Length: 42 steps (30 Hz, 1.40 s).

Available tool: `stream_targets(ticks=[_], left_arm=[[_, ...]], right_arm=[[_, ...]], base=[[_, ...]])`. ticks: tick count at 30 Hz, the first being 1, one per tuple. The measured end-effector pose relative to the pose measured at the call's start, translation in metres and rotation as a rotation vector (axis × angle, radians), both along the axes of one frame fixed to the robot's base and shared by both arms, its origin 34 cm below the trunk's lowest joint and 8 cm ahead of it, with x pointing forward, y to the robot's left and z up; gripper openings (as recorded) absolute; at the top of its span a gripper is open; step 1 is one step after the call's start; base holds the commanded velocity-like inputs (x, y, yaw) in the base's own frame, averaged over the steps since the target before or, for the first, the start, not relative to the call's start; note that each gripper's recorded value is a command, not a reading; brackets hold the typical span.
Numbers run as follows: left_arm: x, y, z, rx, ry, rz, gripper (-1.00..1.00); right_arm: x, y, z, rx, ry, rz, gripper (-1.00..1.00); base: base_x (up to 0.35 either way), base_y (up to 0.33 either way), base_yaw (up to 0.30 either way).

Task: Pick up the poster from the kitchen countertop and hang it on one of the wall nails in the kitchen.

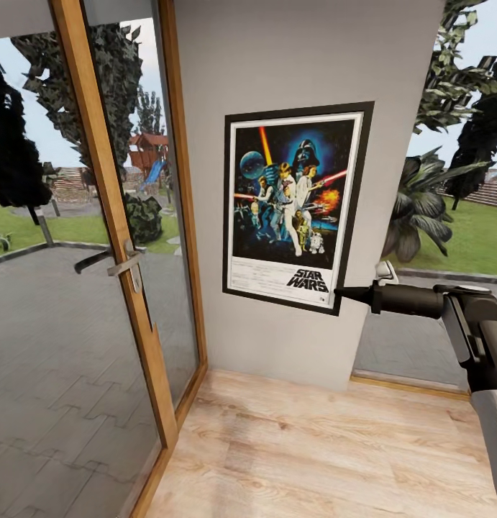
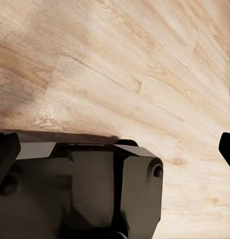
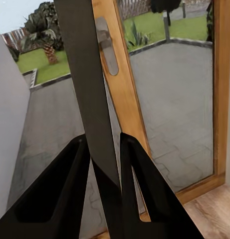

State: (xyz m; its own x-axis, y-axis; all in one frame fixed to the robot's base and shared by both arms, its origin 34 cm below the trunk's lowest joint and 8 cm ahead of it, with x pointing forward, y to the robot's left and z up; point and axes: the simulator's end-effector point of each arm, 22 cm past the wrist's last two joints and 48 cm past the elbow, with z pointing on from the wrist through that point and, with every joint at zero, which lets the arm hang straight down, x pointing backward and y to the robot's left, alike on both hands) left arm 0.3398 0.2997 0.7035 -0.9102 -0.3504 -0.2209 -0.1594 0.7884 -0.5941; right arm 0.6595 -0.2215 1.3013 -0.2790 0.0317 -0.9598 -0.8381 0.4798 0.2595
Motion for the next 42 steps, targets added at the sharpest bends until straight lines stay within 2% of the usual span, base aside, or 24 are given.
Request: stream_targets(ticks=[7, 16, 21, 38, 42], left_arm=[[0.000, 0.000, 0.000, 0.000, 0.000, 0.000, 1.00], [0.000, 0.000, 0.000, -0.001, 0.000, 0.000, 1.00], [0.000, 0.000, 0.000, -0.001, -0.001, 0.001, 1.00], [0.000, 0.000, 0.000, -0.001, -0.001, 0.000, 1.00], [0.000, 0.000, 0.000, -0.001, 0.000, -0.001, 1.00]], right_arm=[[0.000, 0.000, 0.000, -0.002, -0.002, -0.002, -1.00], [-0.001, 0.002, 0.015, -0.012, -0.042, 0.002, -1.00], [0.000, 0.013, 0.026, -0.044, -0.063, 0.026, -1.00], [0.004, 0.013, 0.033, -0.046, -0.067, 0.021, -1.00], [0.007, 0.012, 0.033, -0.049, -0.066, 0.005, -1.00]], base=[[0.000, 0.000, 0.000], [0.000, 0.000, 0.000], [0.000, 0.000, 0.000], [0.000, 0.000, 0.000], [0.000, 0.000, 0.000]])
